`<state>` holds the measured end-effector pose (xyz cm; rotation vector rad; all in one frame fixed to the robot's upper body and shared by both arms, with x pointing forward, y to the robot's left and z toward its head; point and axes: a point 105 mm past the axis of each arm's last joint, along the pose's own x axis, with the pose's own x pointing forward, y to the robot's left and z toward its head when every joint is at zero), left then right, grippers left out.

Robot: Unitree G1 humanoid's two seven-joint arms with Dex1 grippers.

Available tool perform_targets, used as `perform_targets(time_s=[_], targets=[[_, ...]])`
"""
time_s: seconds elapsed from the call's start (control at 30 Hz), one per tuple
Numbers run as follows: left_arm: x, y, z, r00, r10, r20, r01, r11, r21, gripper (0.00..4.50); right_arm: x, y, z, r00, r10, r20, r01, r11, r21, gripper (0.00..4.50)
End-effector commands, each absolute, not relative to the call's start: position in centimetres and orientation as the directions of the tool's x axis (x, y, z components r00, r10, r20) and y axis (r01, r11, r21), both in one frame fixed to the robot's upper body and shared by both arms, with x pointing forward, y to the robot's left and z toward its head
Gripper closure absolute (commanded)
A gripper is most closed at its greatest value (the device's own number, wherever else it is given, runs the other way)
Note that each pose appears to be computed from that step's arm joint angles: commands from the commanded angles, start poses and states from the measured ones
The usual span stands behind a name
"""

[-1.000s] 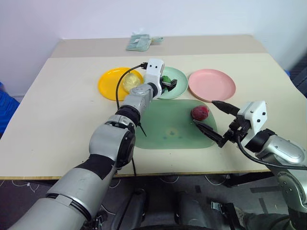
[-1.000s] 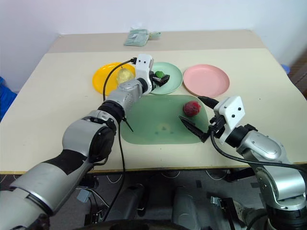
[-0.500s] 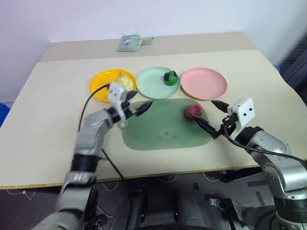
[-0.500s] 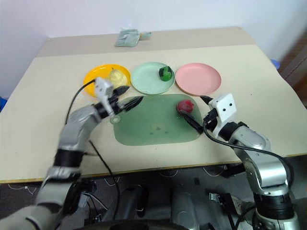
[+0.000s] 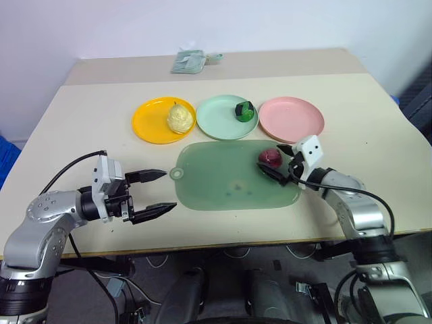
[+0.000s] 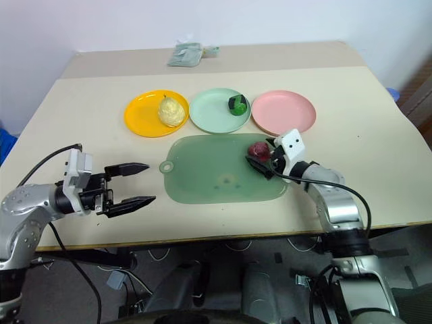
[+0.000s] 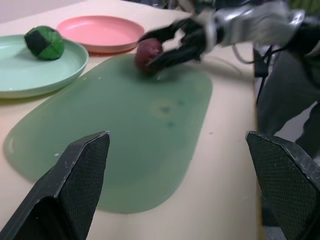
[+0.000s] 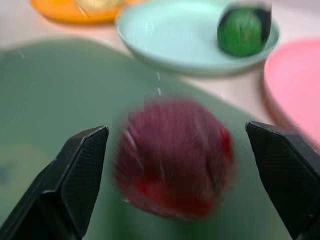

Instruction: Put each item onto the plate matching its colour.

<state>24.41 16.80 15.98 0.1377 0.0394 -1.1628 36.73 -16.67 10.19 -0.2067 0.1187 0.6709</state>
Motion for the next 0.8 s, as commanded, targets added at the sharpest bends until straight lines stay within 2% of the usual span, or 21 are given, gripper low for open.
perform_targets(time_s=[0.03, 0.1, 0.2, 0.47, 0.7, 0.8], targets=[[23.8, 16.7, 16.9, 0.428, -0.900, -0.079, 0.900, 0.416, 0.128, 0.02, 37.7, -16.7, 10.9, 0.780, 0.607, -0.151, -0.626, 0.759, -0.179, 0.25], [23.7, 16.6, 16.9, 0.445, -0.892, -0.073, 0.891, 0.434, 0.130, 0.00, 37.9, -16.6, 11.0, 0.779, 0.610, -0.143, -0.627, 0.758, -0.180, 0.84], [23.6, 16.6, 17.0, 0.469, -0.882, -0.055, 0.879, 0.459, 0.126, 0.00, 38.4, -16.5, 12.5, 0.792, 0.604, -0.089, -0.609, 0.768, -0.198, 2.13], [23.3, 16.3, 16.8, 0.512, -0.858, -0.038, 0.856, 0.506, 0.109, 0.00, 40.5, -16.2, 18.1, 0.808, 0.588, 0.048, -0.573, 0.801, -0.172, 2.13], [23.2, 15.2, 18.1, 0.573, -0.819, 0.007, 0.812, 0.569, 0.132, 0.00, 45.8, -19.2, 20.1, 0.914, 0.406, -0.003, -0.405, 0.912, -0.059, 2.13], [23.2, 14.9, 18.8, 0.597, -0.802, 0.031, 0.789, 0.593, 0.162, 0.00, 47.0, -20.0, 20.2, 0.944, 0.329, -0.023, -0.330, 0.943, -0.050, 2.13]])
